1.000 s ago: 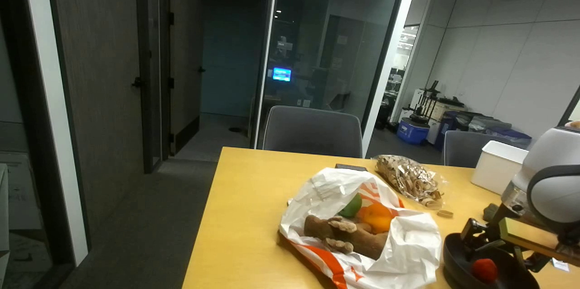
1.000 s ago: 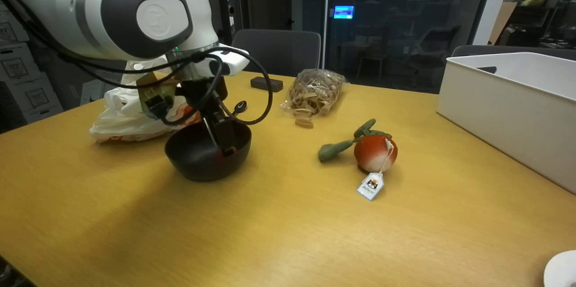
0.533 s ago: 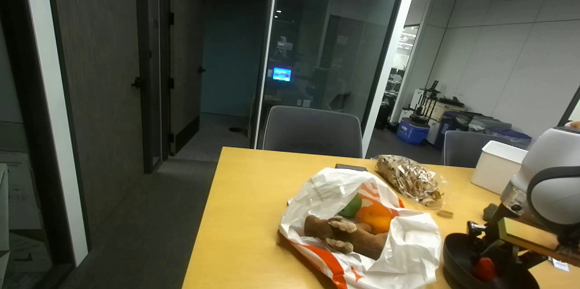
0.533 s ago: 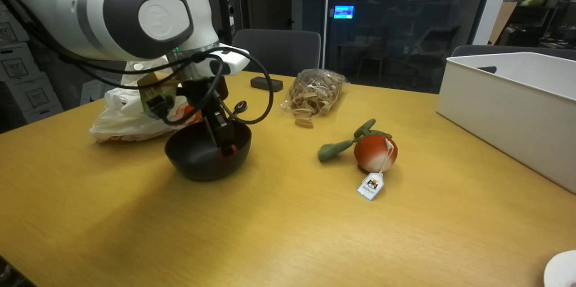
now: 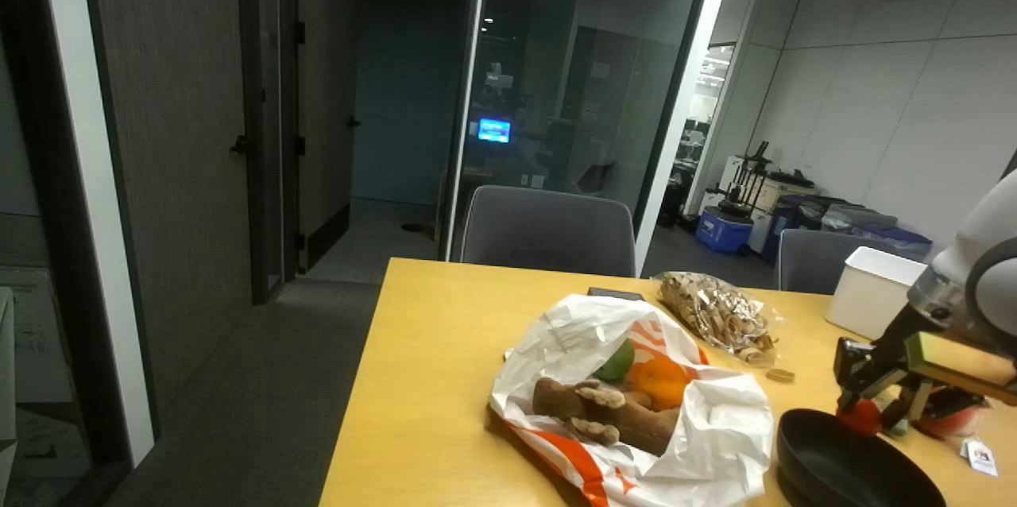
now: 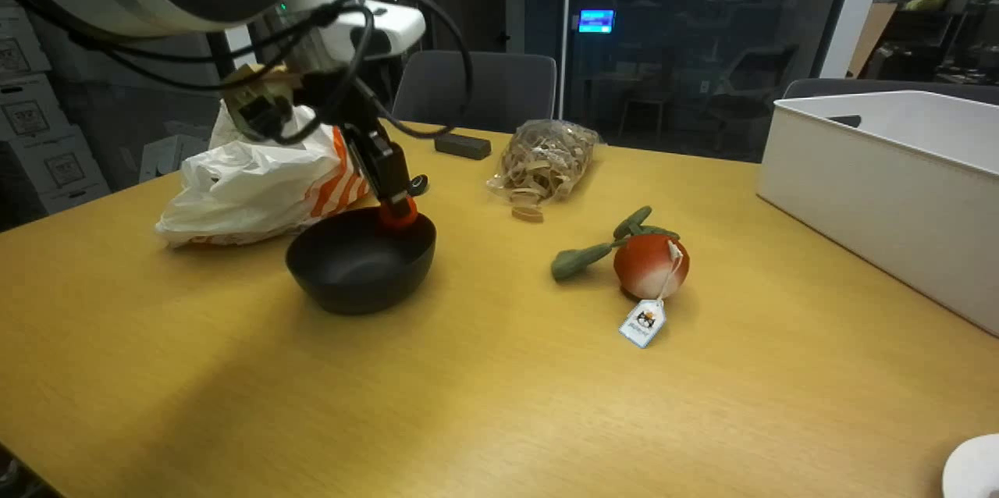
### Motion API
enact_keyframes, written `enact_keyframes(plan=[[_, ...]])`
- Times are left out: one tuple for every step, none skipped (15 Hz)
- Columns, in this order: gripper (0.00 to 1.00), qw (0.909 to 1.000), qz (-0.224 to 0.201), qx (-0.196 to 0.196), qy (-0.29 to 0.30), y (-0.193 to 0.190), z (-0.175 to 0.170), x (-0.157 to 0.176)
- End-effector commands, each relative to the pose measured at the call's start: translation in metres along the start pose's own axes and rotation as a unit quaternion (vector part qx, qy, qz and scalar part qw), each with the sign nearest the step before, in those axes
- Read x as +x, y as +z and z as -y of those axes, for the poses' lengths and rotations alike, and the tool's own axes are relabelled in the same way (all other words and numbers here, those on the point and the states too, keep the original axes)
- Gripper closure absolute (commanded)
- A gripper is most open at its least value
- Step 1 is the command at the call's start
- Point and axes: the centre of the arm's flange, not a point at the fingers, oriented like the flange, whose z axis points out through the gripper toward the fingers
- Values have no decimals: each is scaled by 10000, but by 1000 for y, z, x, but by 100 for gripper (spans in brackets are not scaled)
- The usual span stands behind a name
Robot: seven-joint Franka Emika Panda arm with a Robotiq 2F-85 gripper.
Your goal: Move the black bowl closer to the plastic bag and move all the objects in it to the plastic bag
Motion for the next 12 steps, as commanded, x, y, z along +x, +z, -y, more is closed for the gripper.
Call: enact_keyframes(plan=[[78,9956,-556,290,-694,-85,14,-17],[78,9929,-666,347,-927,-101,25,-22],[78,9891,-826,387,-1159,-113,41,-30],[78,9845,-946,455,-1404,-125,56,-38],[78,9791,-1046,514,-1667,-133,75,-48],[78,9728,-1164,549,-1924,-139,93,-59],[78,9658,-1237,599,-2199,-144,110,-70],[78,9583,-1290,604,-2478,-146,127,-83],[78,9515,-1342,600,-2703,-147,144,-96],[78,9443,-1372,591,-2933,-146,159,-109],[78,9369,-1431,559,-3139,-142,174,-120],[78,9311,-1477,533,-3291,-139,187,-128]])
